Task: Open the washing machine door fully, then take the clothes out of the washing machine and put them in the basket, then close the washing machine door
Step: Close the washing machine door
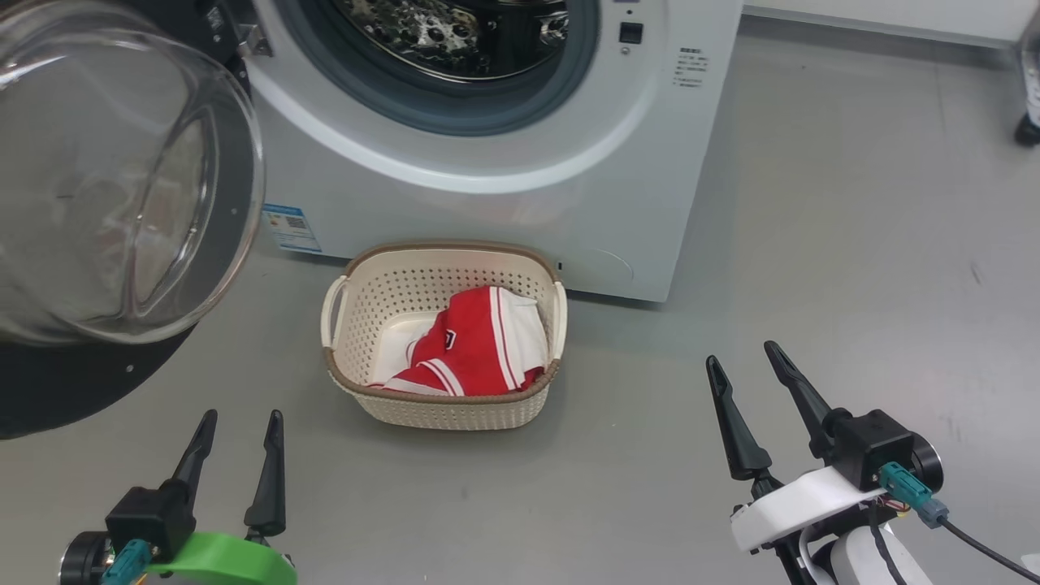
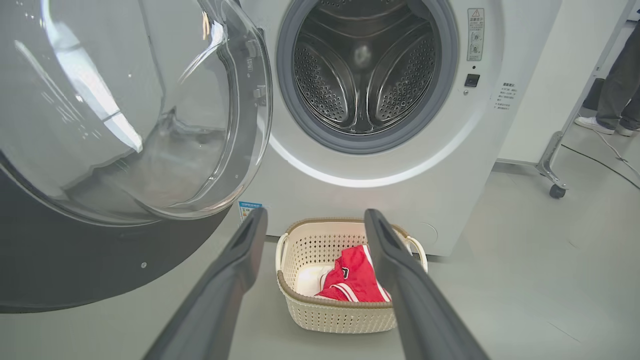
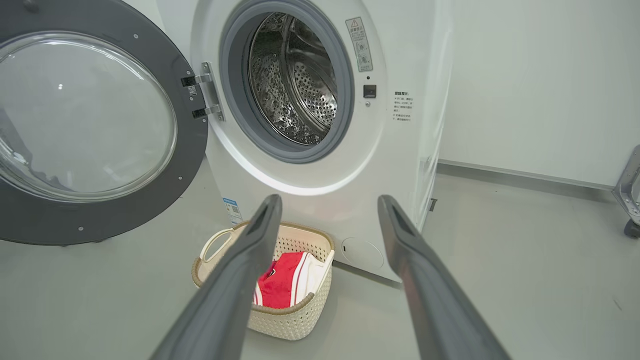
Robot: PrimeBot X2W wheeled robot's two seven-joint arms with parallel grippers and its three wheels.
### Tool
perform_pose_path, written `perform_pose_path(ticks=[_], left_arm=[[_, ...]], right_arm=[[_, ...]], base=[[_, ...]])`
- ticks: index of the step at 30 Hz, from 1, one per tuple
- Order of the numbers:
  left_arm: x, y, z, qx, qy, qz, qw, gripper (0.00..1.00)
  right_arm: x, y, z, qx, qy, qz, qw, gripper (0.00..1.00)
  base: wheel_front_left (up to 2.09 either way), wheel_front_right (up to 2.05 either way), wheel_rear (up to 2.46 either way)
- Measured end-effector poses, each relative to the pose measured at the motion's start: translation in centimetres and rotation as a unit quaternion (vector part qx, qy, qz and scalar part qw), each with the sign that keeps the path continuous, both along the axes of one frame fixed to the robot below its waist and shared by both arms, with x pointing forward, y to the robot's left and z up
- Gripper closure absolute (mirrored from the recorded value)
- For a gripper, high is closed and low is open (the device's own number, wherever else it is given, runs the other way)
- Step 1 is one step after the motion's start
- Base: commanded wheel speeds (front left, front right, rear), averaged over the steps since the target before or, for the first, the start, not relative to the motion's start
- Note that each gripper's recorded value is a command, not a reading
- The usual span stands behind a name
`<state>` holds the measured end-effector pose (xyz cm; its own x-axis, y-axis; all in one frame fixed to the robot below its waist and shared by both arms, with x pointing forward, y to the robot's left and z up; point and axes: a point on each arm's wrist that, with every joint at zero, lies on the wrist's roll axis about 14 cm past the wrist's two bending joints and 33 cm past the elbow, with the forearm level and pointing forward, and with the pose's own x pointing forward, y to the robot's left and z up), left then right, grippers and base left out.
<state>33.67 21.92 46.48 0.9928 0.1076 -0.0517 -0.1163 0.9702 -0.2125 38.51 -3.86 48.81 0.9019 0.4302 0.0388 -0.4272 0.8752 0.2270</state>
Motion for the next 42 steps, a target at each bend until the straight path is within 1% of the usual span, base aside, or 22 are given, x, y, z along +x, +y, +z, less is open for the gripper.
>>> perform_pose_path(ticks=[7, 19, 33, 42], left_arm=[[-2.2, 2.7, 0.6, 0.009, -0.006, 0.048, 0.999, 0.00], [-5.8, 6.2, 2.5, 0.024, -0.032, 0.115, 0.993, 0.00], [-8.4, 8.2, 3.5, 0.027, -0.049, 0.159, 0.986, 0.00], [-8.9, 8.6, 3.8, 0.028, -0.054, 0.167, 0.984, 0.00]], right_arm=[[0.0, 3.5, 0.2, 0.004, -0.003, 0.052, 0.999, 0.00], [-1.2, 8.8, 0.9, 0.005, -0.012, 0.135, 0.991, 0.00], [-2.5, 11.8, 1.3, 0.004, -0.019, 0.184, 0.983, 0.00], [-2.8, 12.2, 1.2, 0.004, -0.016, 0.191, 0.982, 0.00]], base=[[0.00, 0.00, 0.00], [0.00, 0.00, 0.00], [0.00, 0.00, 0.00], [0.00, 0.00, 0.00]])
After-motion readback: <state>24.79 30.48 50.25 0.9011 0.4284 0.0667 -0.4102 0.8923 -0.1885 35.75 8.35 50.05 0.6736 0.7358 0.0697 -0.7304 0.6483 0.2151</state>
